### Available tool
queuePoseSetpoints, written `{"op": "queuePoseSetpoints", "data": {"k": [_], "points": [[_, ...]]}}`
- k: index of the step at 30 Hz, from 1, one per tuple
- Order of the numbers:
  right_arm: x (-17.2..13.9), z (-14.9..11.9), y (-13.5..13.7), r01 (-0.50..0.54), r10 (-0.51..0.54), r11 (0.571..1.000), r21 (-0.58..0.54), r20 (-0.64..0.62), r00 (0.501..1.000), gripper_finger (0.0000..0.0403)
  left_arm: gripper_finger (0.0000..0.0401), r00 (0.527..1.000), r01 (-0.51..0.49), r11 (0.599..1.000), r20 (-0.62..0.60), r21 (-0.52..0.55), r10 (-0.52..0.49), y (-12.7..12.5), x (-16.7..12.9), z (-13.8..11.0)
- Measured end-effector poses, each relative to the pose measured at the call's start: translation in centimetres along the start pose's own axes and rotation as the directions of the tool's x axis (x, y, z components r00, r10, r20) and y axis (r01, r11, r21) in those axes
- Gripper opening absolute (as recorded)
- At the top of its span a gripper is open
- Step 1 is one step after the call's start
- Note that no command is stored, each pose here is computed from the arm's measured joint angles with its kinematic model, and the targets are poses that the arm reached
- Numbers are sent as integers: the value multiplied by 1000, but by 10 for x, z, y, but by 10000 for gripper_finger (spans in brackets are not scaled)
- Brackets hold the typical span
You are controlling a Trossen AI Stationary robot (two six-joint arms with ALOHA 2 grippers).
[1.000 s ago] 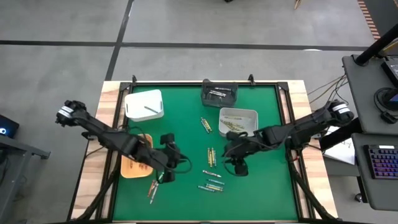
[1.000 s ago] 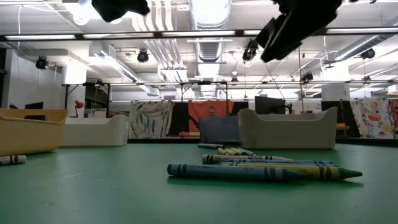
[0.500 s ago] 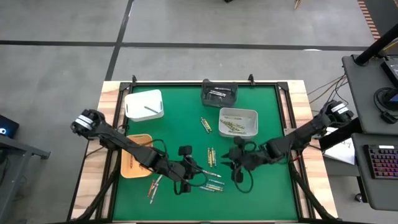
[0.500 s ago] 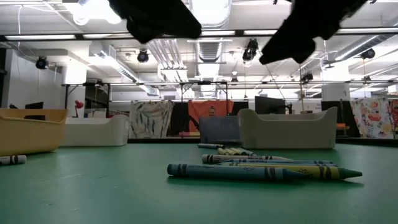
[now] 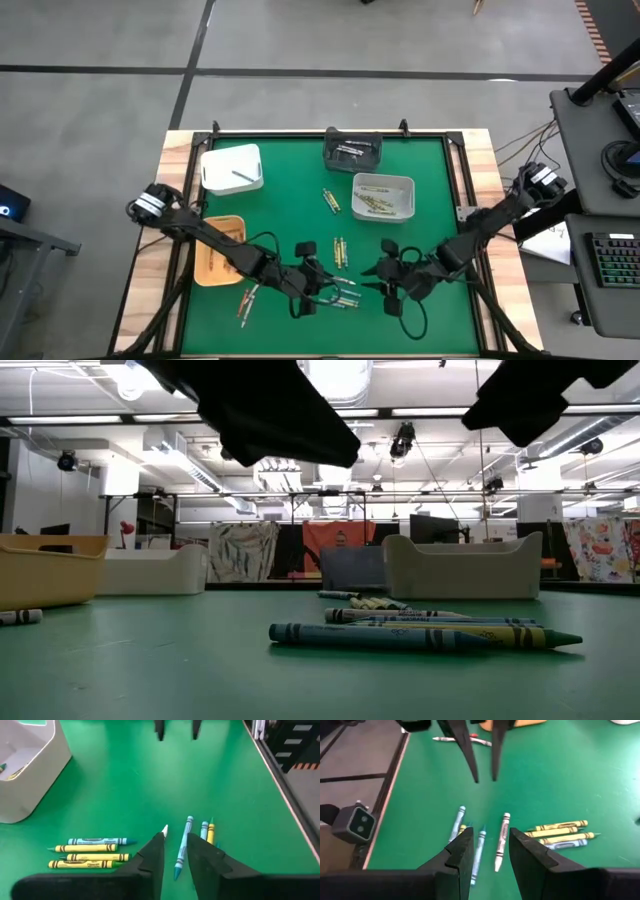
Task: Sort crayons
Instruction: Put the white crayon into the black bin
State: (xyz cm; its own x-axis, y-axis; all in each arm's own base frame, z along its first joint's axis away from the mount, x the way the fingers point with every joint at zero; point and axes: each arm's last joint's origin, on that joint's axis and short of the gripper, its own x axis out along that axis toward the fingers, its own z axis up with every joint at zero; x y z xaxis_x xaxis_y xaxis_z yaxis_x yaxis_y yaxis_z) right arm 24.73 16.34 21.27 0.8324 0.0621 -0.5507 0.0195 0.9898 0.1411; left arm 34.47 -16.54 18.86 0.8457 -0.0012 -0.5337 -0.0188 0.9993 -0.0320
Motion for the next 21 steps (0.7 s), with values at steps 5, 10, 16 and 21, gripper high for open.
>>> {"op": "queuePoseSetpoints", "data": {"k": [5, 10, 16, 21], "points": [[7, -7, 6, 99, -99, 995, -3, 60, 993, 111, 110, 1000, -11, 999, -28, 37, 12, 0, 8, -8], [19, -14, 7, 138, -139, 990, 23, 66, 988, 111, 137, 998, -18, 994, -53, 108, 24, 0, 18, -18], [27, -14, 12, 111, -115, 993, 44, 96, 989, 111, 137, 994, -33, 982, -98, 188, 53, 4, 32, -31], [27, -11, 14, 97, -104, 993, 64, 118, 988, 111, 133, 990, -45, 968, -122, 248, 77, 11, 44, -40]]}}
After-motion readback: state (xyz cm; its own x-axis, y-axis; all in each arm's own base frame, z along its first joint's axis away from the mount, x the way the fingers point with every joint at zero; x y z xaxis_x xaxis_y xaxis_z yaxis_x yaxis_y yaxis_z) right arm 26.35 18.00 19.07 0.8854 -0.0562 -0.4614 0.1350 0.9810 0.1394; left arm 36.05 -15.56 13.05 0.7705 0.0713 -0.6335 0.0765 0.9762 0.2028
